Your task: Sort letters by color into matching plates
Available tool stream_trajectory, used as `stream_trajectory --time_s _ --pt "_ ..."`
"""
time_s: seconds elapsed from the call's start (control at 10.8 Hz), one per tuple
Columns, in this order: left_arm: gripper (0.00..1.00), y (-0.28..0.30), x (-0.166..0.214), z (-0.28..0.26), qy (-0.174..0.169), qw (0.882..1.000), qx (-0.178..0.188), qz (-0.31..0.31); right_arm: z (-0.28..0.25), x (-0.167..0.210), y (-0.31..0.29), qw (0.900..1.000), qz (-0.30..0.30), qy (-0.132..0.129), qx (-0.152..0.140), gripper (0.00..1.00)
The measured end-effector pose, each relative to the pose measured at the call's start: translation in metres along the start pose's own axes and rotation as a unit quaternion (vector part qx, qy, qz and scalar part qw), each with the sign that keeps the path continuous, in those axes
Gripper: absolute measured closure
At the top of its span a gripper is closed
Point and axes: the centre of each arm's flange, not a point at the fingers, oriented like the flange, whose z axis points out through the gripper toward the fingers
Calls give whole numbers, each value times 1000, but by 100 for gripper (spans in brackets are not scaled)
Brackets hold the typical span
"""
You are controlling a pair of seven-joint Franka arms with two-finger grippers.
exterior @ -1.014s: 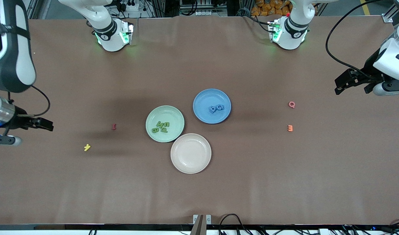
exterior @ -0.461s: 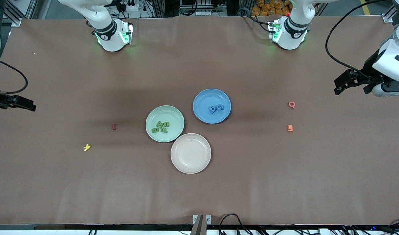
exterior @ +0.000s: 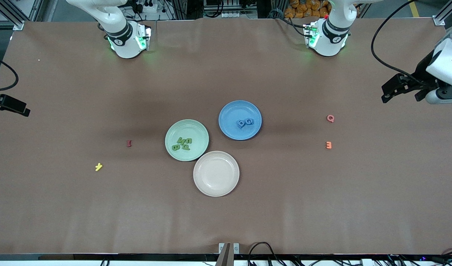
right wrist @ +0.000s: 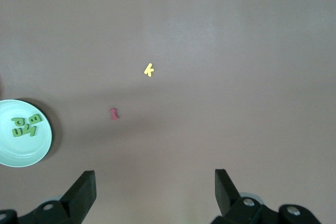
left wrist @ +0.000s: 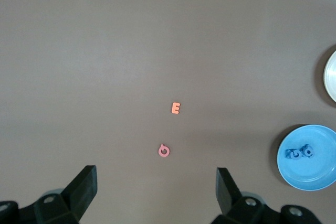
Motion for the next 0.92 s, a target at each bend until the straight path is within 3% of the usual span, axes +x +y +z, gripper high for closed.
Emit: stream_trajectory --time_s 0.46,0.92 --pt "0 -9 -3 -2 1 1000 1 31 3 7 -10 999 5 35 2 0" --pt "0 -13 -3 -2 2 999 9 49 8 4 -24 999 27 36 4 0"
